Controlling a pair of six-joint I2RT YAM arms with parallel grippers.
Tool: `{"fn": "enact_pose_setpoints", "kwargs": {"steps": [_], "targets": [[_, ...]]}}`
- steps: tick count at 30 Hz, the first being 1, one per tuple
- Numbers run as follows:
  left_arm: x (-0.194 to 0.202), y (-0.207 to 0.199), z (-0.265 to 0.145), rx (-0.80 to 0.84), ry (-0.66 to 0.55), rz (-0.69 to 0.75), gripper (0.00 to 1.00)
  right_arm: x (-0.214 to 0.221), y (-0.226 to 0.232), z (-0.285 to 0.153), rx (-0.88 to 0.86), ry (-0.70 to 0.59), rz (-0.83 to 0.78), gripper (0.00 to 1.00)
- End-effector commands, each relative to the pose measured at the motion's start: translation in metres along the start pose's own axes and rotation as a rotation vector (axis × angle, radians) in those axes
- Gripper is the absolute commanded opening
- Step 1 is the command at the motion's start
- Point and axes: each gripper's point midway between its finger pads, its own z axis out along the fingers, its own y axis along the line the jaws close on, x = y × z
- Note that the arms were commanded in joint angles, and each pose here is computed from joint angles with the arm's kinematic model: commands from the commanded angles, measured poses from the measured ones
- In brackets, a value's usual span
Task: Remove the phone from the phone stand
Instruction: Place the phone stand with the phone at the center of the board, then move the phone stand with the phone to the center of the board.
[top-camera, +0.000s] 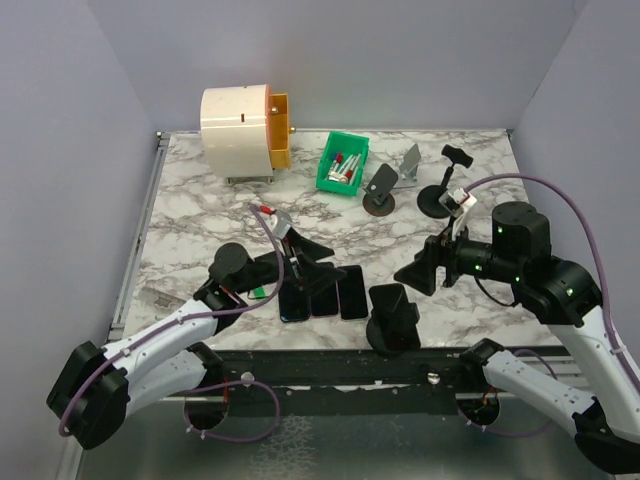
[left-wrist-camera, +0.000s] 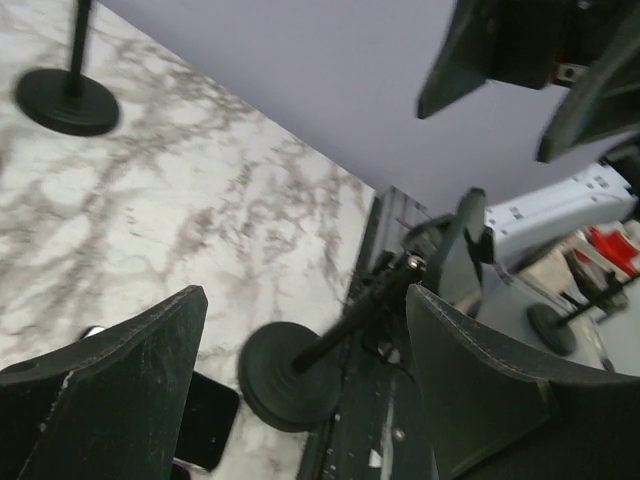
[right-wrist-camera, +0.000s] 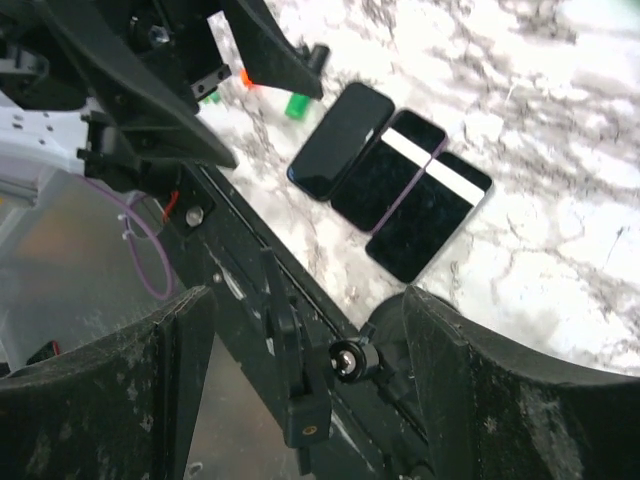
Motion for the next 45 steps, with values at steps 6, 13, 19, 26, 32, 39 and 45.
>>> {"fn": "enact_pose_setpoints", "kwargs": {"steps": [6, 13, 19, 26, 32, 39, 45], "targets": [[0.016, -0.079, 0.032, 0.268, 0.115, -0.027, 0.81, 0.049, 0.002, 0.000, -0.050, 0.094, 0.063, 0.64], [0.022, -0.086, 0.047, 0.324, 0.160, -0.055, 0.80, 0.062, 0.006, 0.006, -0.102, 0.085, 0.081, 0.49], [0.034, -0.087, 0.051, 0.344, 0.195, -0.064, 0.75, 0.066, 0.002, 0.010, -0.102, 0.067, 0.084, 0.31], [0.036, -0.098, 0.050, 0.387, 0.214, -0.077, 0.62, 0.070, 0.001, 0.014, -0.114, 0.019, 0.102, 0.17], [0.043, -0.106, 0.052, 0.414, 0.240, -0.094, 0.52, 0.078, -0.006, 0.017, -0.087, 0.004, 0.126, 0.11], [0.041, -0.108, 0.056, 0.411, 0.228, -0.083, 0.24, 0.077, -0.012, 0.018, -0.048, 0.010, 0.142, 0.10], [0.033, -0.103, 0.060, 0.374, 0.187, -0.060, 0.00, 0.070, -0.013, 0.012, -0.013, 0.019, 0.130, 0.19]]}}
